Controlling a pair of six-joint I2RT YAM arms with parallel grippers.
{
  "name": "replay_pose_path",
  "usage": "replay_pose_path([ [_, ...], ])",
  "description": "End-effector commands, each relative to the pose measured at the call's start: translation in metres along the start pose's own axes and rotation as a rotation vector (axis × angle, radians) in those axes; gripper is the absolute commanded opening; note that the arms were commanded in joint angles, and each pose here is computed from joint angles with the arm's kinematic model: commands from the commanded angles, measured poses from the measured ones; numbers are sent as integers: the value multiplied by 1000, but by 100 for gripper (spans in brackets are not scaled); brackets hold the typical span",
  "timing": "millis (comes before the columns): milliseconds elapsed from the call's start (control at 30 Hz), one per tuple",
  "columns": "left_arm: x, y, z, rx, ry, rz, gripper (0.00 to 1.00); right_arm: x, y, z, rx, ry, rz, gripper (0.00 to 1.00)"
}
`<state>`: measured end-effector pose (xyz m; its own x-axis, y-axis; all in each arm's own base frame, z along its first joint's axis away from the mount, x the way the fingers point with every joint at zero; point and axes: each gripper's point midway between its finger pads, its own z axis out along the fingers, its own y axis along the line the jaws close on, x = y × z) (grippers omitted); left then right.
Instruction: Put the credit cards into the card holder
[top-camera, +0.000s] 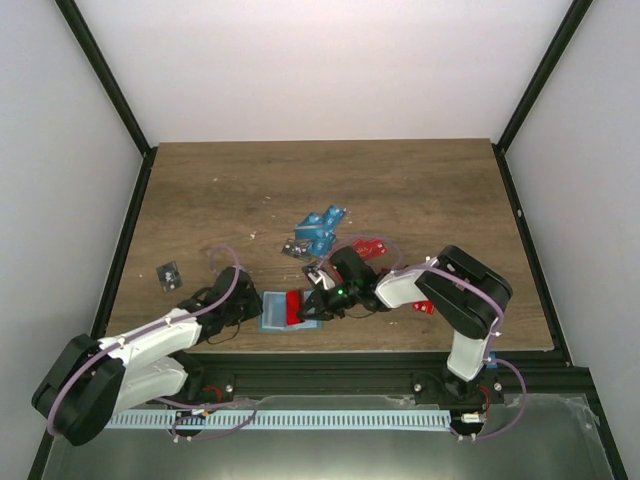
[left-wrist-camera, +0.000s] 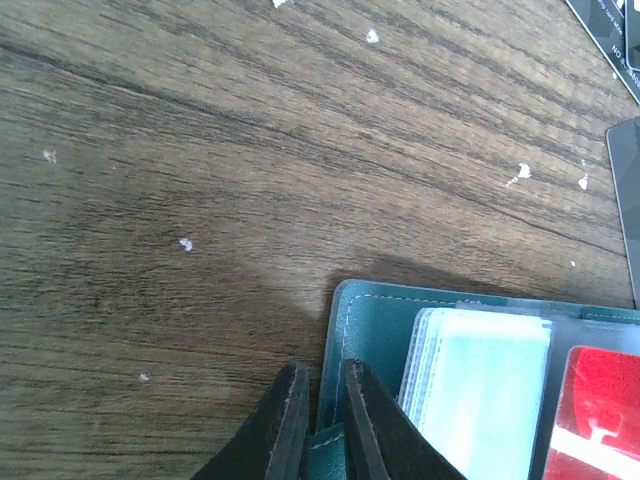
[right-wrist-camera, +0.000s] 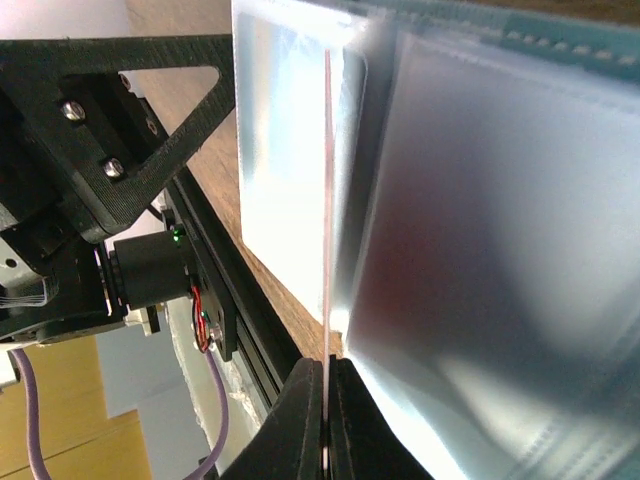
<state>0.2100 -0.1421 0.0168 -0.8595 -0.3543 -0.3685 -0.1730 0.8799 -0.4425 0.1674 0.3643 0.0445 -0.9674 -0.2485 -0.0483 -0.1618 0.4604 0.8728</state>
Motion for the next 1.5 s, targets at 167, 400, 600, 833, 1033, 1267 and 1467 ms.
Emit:
replay_pose_path([
  [167, 20, 17, 0, -40, 61, 4, 13, 10, -3, 11, -2, 38, 44, 1],
  [400, 19, 18, -2, -38, 56, 11, 13, 10, -9, 10, 36, 29, 95, 1],
  [600, 20, 18, -2, -36, 57, 13, 13, 9, -4, 6, 34, 9, 100, 1],
  [833, 21, 17, -2, -27, 58, 19, 13, 11, -9, 11, 24, 27, 119, 1],
  [1033, 21, 16, -2, -22, 59, 27, 13, 10, -11, 16, 27, 51, 112, 1],
  [1267, 22, 18, -2, -25, 62, 31, 13, 11, -20, 22, 37, 72, 119, 1],
  [1467, 23, 19, -1, -29, 66, 35, 13, 8, -14, 26, -1, 91, 95, 1],
])
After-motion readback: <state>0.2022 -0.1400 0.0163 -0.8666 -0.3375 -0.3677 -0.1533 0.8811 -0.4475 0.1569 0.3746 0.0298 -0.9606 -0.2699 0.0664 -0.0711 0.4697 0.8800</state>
